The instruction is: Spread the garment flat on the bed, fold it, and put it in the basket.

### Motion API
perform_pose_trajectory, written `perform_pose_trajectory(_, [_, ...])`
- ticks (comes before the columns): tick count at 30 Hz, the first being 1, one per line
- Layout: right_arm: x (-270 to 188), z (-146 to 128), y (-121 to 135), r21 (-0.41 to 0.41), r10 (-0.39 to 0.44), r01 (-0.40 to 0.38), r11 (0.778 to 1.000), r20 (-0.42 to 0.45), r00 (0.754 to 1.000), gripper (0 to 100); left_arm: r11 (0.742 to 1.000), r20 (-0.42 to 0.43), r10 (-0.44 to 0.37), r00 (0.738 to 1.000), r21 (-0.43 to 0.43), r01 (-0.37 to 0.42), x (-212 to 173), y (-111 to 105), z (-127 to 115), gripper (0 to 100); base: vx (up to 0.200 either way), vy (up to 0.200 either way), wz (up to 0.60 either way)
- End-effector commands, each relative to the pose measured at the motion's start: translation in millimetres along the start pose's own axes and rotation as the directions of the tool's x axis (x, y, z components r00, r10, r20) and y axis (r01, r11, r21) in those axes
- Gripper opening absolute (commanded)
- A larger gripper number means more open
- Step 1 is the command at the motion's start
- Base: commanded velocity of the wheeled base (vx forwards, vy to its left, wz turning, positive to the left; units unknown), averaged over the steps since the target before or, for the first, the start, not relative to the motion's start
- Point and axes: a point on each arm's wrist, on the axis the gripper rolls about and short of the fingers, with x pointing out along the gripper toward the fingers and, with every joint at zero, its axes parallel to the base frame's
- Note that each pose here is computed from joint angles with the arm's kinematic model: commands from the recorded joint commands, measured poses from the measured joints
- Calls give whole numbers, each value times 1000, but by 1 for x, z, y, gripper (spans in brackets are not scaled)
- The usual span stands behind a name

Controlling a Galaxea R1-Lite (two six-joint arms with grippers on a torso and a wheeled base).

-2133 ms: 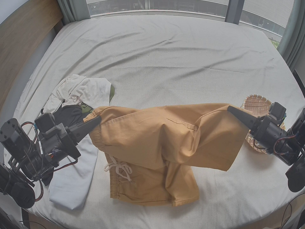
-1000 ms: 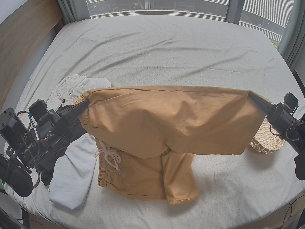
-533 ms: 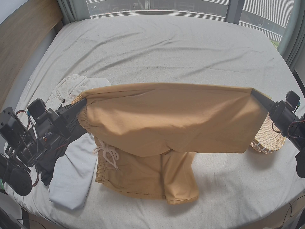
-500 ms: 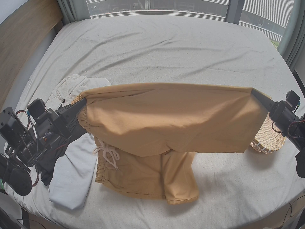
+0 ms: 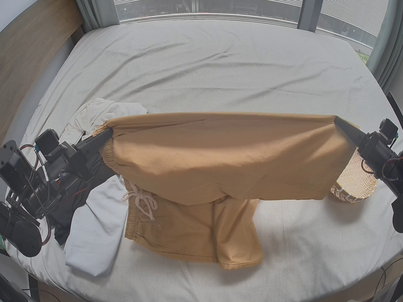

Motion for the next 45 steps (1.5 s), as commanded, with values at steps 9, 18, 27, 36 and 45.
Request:
perform_pose_trajectory(9, [-1,2,-2,-5,-7,7,1000,7,1000,0,1000,4,1,1000,0,-1,1,1,0,0,0,0,0])
perform_pose_trajectory(18, [-5,8,-6,-16,13,-13,1000,0,1000,0,1000,22,-5,1000,-27,6,2,-1,5,0,0,0,0])
perform_pose_trajectory(27, [-4,15,2,-36,62,-62,997,22,998,0,999,43,-25,999,-48,27,0,-8,11,0,0,0,0])
perform_pose_trajectory(36, [-5,34,19,-54,124,-119,991,90,988,0,988,132,-65,989,-131,83,-6,-21,37,0,0,0,0])
perform_pose_trajectory(45, [-5,35,20,-57,126,-121,991,93,988,0,987,123,-63,990,-139,80,-7,-21,34,0,0,0,0])
